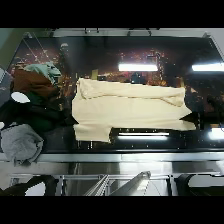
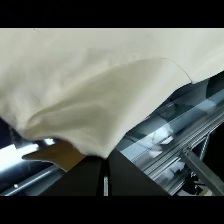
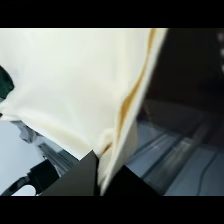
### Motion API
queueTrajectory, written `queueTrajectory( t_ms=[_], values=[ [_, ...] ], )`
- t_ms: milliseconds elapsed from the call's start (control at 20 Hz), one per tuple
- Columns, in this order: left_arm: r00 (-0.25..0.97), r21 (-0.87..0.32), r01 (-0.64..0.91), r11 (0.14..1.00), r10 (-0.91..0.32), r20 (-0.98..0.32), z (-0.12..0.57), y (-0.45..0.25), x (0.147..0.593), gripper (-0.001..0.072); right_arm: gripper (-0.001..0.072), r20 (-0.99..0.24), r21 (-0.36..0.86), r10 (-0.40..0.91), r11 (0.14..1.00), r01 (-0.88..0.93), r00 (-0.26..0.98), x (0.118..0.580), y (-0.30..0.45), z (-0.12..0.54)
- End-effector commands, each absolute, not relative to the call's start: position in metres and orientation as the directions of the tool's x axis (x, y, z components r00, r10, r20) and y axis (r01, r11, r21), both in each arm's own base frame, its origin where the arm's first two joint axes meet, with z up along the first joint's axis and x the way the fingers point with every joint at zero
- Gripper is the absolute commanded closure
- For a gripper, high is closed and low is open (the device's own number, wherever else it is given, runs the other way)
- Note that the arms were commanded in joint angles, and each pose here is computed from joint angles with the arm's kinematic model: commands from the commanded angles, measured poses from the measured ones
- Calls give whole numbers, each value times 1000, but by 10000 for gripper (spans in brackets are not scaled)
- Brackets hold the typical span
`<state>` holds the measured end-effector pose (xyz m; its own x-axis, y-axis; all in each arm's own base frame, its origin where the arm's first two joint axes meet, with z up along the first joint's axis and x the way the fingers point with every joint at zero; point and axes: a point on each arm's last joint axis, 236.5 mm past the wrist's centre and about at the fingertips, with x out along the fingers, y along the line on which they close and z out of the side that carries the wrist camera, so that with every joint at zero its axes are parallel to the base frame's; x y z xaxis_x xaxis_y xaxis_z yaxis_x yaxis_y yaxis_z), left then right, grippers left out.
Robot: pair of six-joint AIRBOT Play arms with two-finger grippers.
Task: Fold the shirts.
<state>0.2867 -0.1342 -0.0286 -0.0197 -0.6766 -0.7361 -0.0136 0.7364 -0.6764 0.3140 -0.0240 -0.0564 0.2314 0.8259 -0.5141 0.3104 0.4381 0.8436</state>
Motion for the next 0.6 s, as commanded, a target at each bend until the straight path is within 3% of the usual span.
queueTrajectory(
  t_ms=[0, 100, 250, 400, 550],
  values=[
    [175, -705, 105, 702, -711, -681, 28, -139, 346, 689, 692, -372, 927, 841, 320, 194, 392, 361, -17, -15],
    [274, -695, 159, 701, -707, -651, 56, -136, 394, 689, 692, -378, 924, 801, 356, 138, 464, 396, -17, -4],
    [321, -677, 210, 706, -703, -634, 67, -129, 459, 689, 692, -462, 864, 697, 493, 101, 548, 447, -21, -6],
    [277, -688, 213, 694, -718, -639, 37, -133, 501, 689, 692, -503, 819, 628, 565, 96, 593, 486, -23, -20],
    [224, -711, 205, 673, -739, -635, -4, -148, 525, 691, 691, -526, 809, 622, 577, 116, 580, 505, -22, -50]
  ],
)
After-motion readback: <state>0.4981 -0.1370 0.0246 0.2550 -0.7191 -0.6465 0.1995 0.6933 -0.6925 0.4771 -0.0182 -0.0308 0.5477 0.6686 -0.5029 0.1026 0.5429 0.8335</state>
